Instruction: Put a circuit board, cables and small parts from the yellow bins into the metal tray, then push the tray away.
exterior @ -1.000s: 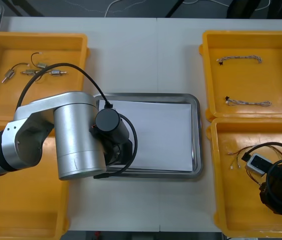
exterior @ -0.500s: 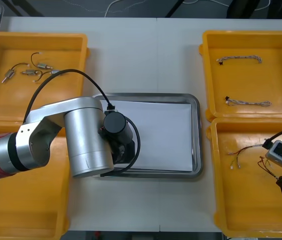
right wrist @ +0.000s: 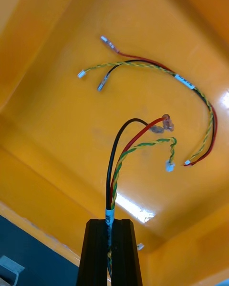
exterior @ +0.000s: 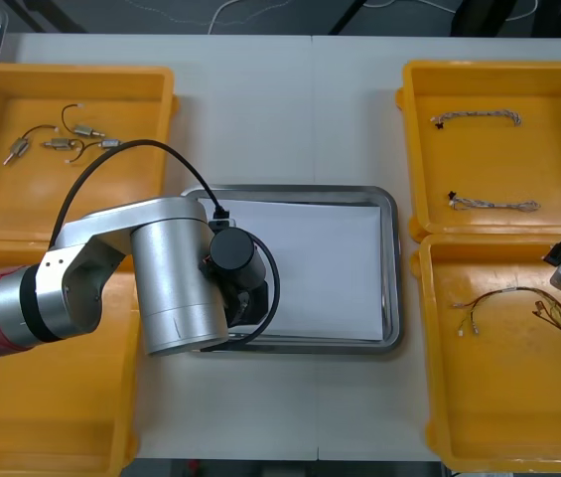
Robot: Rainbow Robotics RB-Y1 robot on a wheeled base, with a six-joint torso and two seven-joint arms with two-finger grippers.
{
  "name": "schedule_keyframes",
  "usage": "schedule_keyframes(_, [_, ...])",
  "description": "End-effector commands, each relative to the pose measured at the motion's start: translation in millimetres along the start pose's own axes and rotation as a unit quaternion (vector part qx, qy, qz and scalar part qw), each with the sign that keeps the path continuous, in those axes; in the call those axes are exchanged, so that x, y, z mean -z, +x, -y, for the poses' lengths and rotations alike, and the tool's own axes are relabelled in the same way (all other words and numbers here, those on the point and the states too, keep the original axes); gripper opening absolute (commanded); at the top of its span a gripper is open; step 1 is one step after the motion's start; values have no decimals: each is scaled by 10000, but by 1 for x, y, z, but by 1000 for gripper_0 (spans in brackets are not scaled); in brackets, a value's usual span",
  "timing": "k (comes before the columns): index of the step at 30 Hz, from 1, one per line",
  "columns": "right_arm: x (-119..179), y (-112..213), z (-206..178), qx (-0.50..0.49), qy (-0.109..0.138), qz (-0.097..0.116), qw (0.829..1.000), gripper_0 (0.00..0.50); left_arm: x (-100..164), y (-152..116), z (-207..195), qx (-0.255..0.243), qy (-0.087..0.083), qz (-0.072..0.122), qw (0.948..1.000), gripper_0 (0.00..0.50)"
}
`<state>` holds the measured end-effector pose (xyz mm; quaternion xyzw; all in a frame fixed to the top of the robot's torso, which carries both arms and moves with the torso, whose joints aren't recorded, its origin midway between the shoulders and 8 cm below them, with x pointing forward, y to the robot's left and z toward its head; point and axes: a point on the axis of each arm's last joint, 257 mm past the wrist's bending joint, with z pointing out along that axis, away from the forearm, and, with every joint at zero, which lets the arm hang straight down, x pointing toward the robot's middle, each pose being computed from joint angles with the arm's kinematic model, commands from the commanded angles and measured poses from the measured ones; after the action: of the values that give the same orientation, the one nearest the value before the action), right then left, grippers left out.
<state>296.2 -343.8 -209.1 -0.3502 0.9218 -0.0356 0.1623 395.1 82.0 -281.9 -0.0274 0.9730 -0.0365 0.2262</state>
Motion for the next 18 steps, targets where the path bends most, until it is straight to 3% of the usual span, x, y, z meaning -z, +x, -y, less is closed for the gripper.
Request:
schedule_keyframes(1, [29,-22,18,32,367,172,9992,0,9,-11,22,189,189,200,9994,356])
schedule_keyframes(2, [32,-27,20,2,384,228,9990,0,9,-12,22,192,188,225,9994,407])
schedule_keyframes(4, [35,-34,21,41,412,311,9987,0,11,-14,23,195,215,255,9993,454])
schedule_keyframes(8, [42,-46,23,92,441,462,9979,0,21,-23,28,254,327,322,9986,498])
schedule_keyframes(18, [46,-79,8,511,316,670,9959,0,69,-60,25,611,571,324,9960,500])
